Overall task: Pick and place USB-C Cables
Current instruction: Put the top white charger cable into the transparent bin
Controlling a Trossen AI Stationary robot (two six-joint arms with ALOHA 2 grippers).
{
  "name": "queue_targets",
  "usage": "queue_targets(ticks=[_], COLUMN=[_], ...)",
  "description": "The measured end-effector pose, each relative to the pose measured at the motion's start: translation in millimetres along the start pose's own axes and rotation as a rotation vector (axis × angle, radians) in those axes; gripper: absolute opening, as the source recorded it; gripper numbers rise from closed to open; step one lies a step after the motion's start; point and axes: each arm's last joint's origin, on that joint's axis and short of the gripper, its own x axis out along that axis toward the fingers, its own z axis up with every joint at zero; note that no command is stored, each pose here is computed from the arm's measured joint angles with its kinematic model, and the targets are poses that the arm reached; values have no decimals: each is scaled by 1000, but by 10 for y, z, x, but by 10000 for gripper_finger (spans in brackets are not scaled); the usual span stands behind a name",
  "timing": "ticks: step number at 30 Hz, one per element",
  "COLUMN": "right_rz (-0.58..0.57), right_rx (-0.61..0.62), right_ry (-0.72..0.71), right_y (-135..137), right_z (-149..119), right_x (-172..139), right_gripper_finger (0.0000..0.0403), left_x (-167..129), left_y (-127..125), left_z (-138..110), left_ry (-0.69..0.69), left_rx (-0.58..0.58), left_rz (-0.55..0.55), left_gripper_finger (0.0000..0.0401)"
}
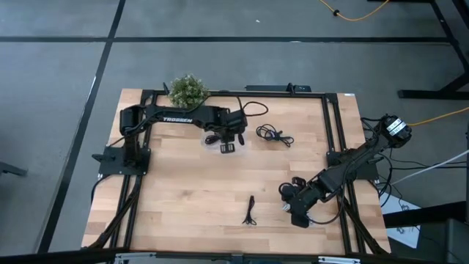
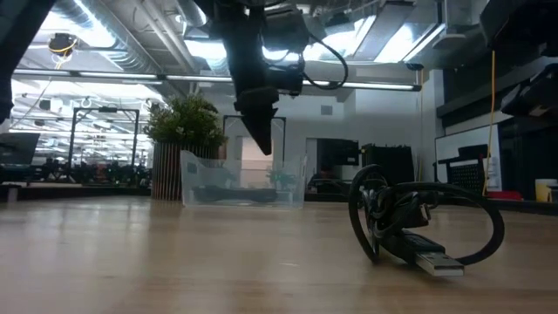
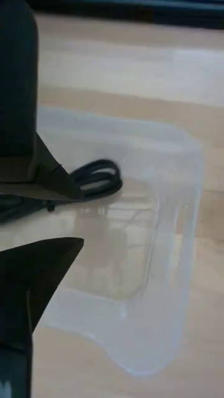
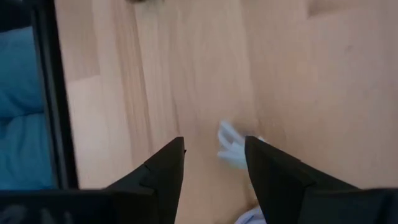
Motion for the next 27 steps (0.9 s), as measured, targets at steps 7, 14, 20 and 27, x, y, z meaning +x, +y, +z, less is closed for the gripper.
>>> queue_targets(ticks=[7,14,20,27], right_rz=[3,47,-96,-188], right_rx=[-122,-257,-77,-60], right_ry=[-201,-286,-79,75], right_y=[44,102,-66,-102], right_z=[165,250,59,-159], right_x=[-12,-33,-3,-24], right_gripper_finger=[174,174,174,174], left_x=[-85,-272,-433,-562], left_y=[-386,-951,-1442,-1767], left_z=[-107,-347,-474,-590], left_ry=[104,264,230,159], left_rx=[-123,14,122,231], left_rz=[-29,-41,-52,8], left_gripper_finger=[99,99,98,98])
